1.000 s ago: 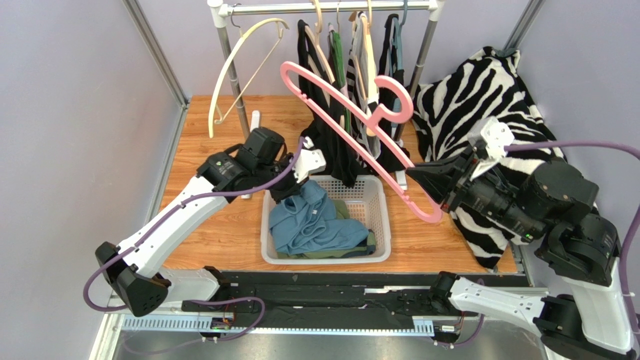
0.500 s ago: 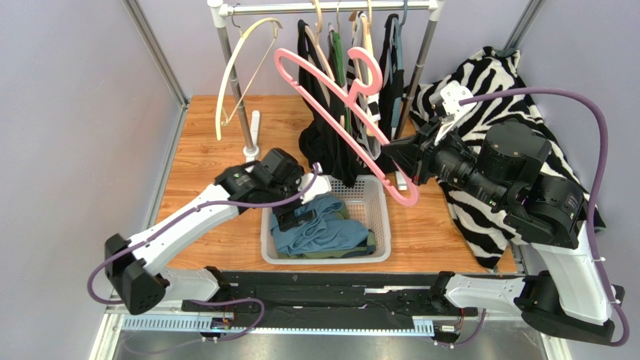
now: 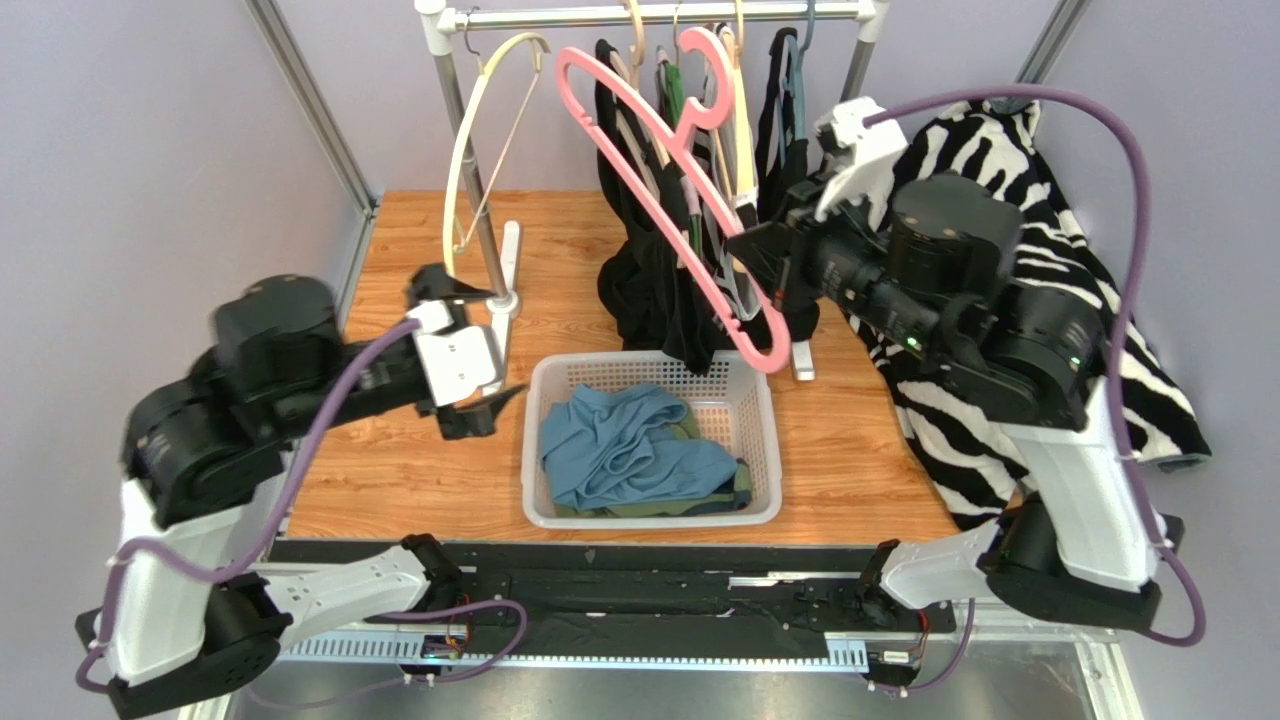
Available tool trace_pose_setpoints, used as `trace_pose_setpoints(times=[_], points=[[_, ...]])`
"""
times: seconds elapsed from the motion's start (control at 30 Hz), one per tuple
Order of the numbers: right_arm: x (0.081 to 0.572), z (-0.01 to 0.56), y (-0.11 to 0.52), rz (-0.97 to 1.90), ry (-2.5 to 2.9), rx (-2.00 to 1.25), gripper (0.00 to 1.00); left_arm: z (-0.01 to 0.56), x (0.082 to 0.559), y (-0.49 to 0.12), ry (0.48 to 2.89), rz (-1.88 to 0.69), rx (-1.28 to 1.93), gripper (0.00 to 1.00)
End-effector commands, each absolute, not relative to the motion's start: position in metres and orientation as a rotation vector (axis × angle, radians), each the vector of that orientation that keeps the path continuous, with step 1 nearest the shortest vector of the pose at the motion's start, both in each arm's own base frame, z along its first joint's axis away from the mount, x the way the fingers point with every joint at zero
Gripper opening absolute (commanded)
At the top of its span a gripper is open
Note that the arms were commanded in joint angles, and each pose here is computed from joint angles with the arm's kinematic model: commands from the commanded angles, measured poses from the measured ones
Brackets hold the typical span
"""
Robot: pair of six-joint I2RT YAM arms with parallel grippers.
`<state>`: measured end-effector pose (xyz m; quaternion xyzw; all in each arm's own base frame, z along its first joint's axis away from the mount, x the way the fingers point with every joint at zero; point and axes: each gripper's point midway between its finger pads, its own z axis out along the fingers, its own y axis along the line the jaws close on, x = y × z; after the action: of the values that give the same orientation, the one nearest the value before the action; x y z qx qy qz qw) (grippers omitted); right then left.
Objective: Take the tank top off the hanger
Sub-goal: Place the hanger at the clothesline.
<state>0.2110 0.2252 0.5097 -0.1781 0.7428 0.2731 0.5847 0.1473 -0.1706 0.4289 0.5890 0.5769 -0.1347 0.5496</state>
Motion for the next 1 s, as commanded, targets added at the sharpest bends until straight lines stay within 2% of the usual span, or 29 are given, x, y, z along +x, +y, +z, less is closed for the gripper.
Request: trace_pose_setpoints(times=[0.0,0.13,0.3,0.6,0.97], points=[[0.234,0.523,0.245,0.676,1.727,-0.274,0.00,0.469,0.160,-0.135,1.285,-0.080,1.308,0.99],[0.253,0.527,0.277,0.669,1.723,-0.249,0.00,0.495,0.169,-0.109,1.255,0.075,1.206,0.99],[0.275,0.527,0.305,0.600,1.712,-0.238,0.00,0.513,0.160,-0.094,1.232,0.077,1.127,0.99],[0.313,0.502,0.317,0.416,1.708,-0.210,0.00,0.502,0.148,-0.093,1.255,0.013,1.115,0.99],[0.336,0.510,0.345,0.404,1.631,-0.215,0.00,0.486,0.146,-0.098,1.291,-0.042,1.128,0.99]])
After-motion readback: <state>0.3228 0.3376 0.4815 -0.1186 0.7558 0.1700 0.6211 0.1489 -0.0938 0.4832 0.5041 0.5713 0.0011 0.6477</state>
